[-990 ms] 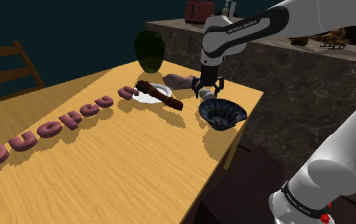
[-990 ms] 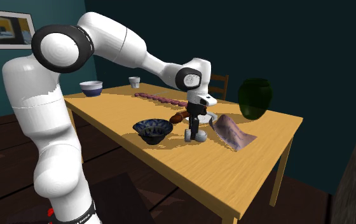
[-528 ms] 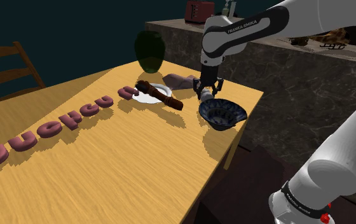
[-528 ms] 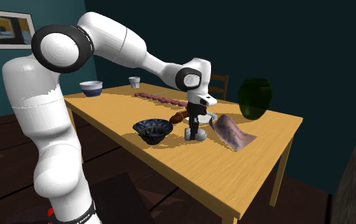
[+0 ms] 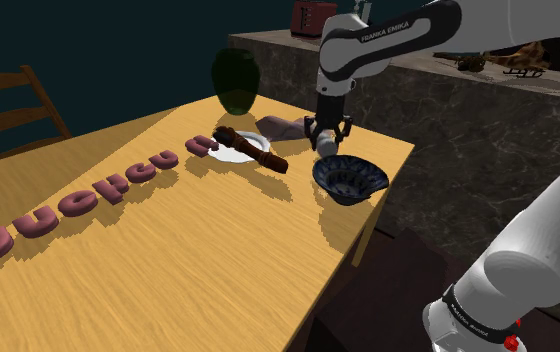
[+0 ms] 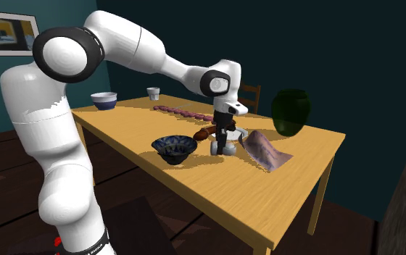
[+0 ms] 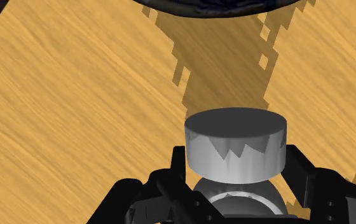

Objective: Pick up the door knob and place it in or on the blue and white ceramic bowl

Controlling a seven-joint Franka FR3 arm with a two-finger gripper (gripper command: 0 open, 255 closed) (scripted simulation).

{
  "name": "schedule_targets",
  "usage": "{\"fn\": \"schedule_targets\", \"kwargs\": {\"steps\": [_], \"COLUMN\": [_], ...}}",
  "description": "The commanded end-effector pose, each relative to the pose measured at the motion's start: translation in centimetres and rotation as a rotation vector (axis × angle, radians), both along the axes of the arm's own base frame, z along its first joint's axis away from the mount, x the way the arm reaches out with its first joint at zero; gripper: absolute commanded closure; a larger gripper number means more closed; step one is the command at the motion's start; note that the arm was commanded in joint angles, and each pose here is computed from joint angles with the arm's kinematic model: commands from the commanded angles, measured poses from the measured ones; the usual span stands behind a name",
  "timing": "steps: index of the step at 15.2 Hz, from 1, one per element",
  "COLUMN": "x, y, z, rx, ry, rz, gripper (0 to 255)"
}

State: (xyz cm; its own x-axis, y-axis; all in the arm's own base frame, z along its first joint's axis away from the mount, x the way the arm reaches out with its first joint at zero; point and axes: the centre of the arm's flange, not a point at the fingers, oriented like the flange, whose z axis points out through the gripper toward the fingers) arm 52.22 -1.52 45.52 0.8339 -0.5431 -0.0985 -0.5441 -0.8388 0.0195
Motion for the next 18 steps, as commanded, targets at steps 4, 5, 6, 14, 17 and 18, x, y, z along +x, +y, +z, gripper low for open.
{"fn": "schedule_targets", "kwargs": {"steps": [4,5,6,14,17,18], "x": [0.0,0.0,0.0,0.0,0.0,0.0], "y": [0.0,0.0,0.0,0.0,0.0,0.0], "z": [2.6,3.1,3.7,7.9,9.5,10.0], "rx": [0.000,0.000,0.000,0.000,0.000,0.000], "ry": [0.000,0.000,0.000,0.000,0.000,0.000], "rz": [0.000,0.000,0.000,0.000,0.000,0.000], "gripper": [255,255,255,255,255,255]}}
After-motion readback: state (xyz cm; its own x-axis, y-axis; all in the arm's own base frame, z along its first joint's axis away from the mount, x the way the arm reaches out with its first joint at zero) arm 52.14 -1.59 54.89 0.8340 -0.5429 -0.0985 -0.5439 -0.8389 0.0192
